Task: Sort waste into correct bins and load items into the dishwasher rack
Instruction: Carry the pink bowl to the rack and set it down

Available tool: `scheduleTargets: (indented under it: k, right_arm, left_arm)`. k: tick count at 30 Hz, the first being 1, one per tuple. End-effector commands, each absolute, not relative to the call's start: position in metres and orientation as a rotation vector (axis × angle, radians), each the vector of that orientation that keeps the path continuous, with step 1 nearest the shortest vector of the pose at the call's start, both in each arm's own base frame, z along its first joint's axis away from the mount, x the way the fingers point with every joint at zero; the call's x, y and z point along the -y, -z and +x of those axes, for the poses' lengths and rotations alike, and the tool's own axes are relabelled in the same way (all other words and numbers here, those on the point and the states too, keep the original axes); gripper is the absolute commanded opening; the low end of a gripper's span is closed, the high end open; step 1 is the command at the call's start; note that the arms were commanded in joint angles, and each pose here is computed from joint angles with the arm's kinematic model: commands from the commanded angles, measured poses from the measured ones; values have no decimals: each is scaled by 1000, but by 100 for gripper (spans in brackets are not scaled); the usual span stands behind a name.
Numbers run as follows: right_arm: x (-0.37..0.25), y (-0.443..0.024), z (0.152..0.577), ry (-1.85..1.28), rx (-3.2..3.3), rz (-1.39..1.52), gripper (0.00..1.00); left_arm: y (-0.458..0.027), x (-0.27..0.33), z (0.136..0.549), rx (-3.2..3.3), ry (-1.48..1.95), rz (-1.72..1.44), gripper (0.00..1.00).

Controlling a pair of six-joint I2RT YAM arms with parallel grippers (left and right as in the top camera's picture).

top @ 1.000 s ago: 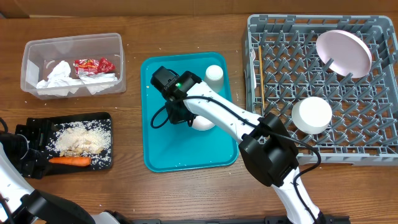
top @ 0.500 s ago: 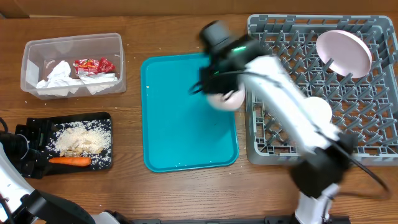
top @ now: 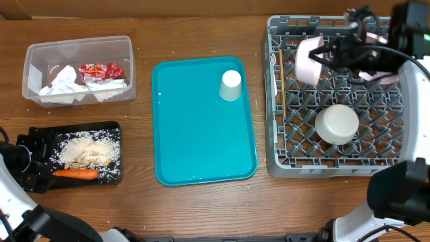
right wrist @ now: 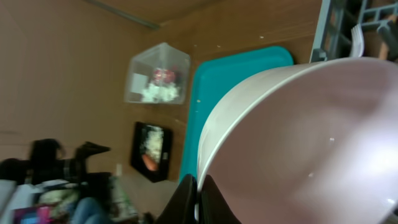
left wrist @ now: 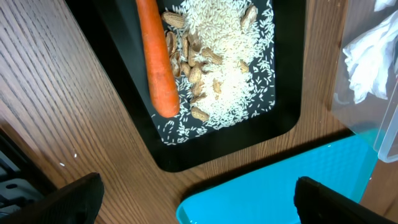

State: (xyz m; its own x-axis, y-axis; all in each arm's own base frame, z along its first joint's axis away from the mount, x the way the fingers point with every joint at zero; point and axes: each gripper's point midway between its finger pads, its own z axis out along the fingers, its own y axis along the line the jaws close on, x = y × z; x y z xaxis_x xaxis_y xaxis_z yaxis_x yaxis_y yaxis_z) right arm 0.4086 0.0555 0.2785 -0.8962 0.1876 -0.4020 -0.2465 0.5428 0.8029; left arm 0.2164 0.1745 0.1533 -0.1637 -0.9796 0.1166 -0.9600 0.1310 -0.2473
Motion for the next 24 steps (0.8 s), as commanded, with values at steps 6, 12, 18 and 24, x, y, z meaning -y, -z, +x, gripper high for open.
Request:
scheduleTargets:
  k: [6,12,18,24]
  right_arm:
    - [-60,-263,400,-1674,-1972,-185,4]
    - [-57,-233,409,-1666,-2018,-124,4]
    - [-46,-192,427,-1535,-2176,9,4]
    - [-42,-175,438,-1558,-2184,58,4]
  left_arm:
    - [-152,-175,216,-2293,417,-2005,100]
    - [-152,-175,216,-2293,417,-2005,100]
    - [-152,-175,216,-2293,417,-2005,100]
    - [-152,-175,216,-2293,417,-2005,100]
